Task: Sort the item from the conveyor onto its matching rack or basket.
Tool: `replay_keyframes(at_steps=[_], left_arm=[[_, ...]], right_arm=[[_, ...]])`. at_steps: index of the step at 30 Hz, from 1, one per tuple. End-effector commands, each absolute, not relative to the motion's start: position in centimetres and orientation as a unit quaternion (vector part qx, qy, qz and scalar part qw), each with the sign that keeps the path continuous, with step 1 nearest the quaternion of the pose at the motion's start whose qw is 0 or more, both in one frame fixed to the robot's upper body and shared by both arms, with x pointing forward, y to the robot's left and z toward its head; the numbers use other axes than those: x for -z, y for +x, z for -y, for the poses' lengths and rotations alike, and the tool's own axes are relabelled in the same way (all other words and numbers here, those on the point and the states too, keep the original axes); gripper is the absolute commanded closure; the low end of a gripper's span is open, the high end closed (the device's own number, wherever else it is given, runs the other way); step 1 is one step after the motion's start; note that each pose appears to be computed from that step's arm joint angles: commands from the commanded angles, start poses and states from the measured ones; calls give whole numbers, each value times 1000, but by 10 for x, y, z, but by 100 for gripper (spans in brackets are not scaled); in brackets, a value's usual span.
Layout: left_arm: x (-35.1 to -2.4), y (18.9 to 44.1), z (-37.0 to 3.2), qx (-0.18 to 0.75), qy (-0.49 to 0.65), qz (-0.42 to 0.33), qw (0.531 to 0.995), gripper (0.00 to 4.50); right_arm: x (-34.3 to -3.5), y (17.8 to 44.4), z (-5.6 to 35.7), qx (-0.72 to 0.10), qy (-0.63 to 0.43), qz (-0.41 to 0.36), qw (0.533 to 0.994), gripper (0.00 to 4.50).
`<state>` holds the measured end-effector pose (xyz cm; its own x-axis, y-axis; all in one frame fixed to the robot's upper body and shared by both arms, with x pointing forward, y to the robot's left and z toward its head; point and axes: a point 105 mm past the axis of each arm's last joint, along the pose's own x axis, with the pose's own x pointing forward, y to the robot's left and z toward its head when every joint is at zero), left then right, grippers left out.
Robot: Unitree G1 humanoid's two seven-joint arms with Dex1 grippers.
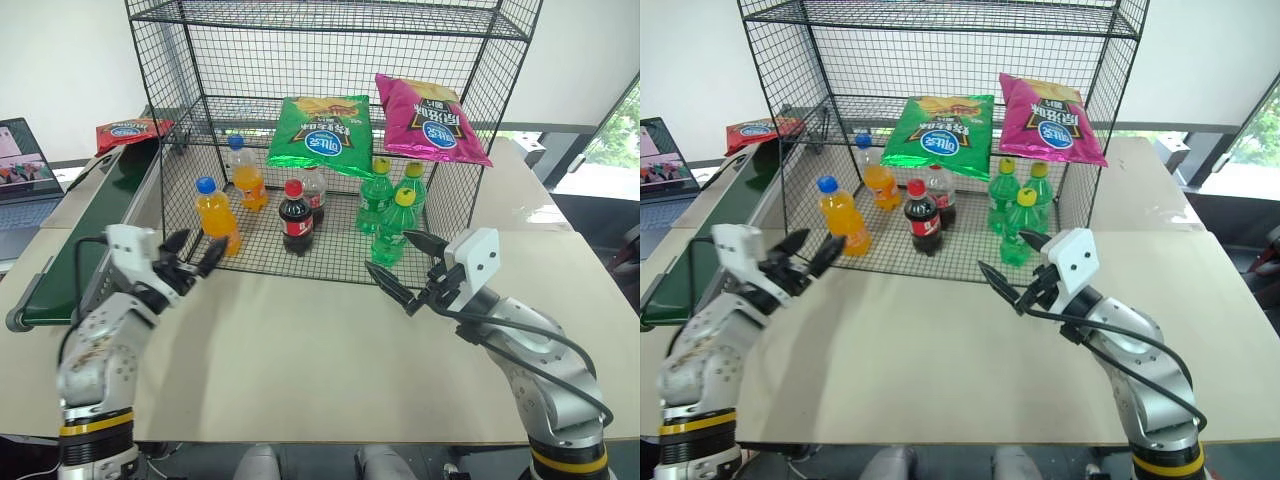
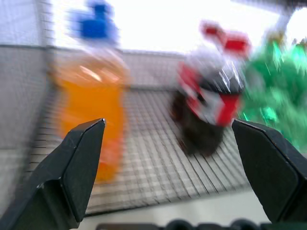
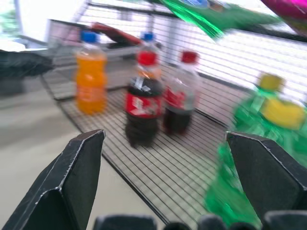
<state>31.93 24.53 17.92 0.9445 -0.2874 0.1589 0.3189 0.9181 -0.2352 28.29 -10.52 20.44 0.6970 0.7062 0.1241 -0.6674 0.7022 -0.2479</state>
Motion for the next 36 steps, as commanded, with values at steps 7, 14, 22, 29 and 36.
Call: replay_keyframes(at_steps=[7, 14, 22, 29, 36], left_arm=[[-207, 277, -326, -11, -379, 111, 918, 0], [-199, 241, -360, -80, -503, 116, 853, 0], [-196, 230, -371, -97, -560, 115, 815, 0], [-184, 232, -384, -123, -569, 101, 807, 0], [-177, 243, -382, -116, -577, 87, 804, 0]], right_arm=[[-246, 279, 65, -498, -72, 175, 846, 5], [-265, 273, 43, -561, -96, 199, 798, 5], [-274, 275, 35, -583, -94, 209, 779, 5], [-283, 269, 30, -604, -84, 226, 760, 5], [-287, 266, 30, -608, -82, 234, 754, 5]])
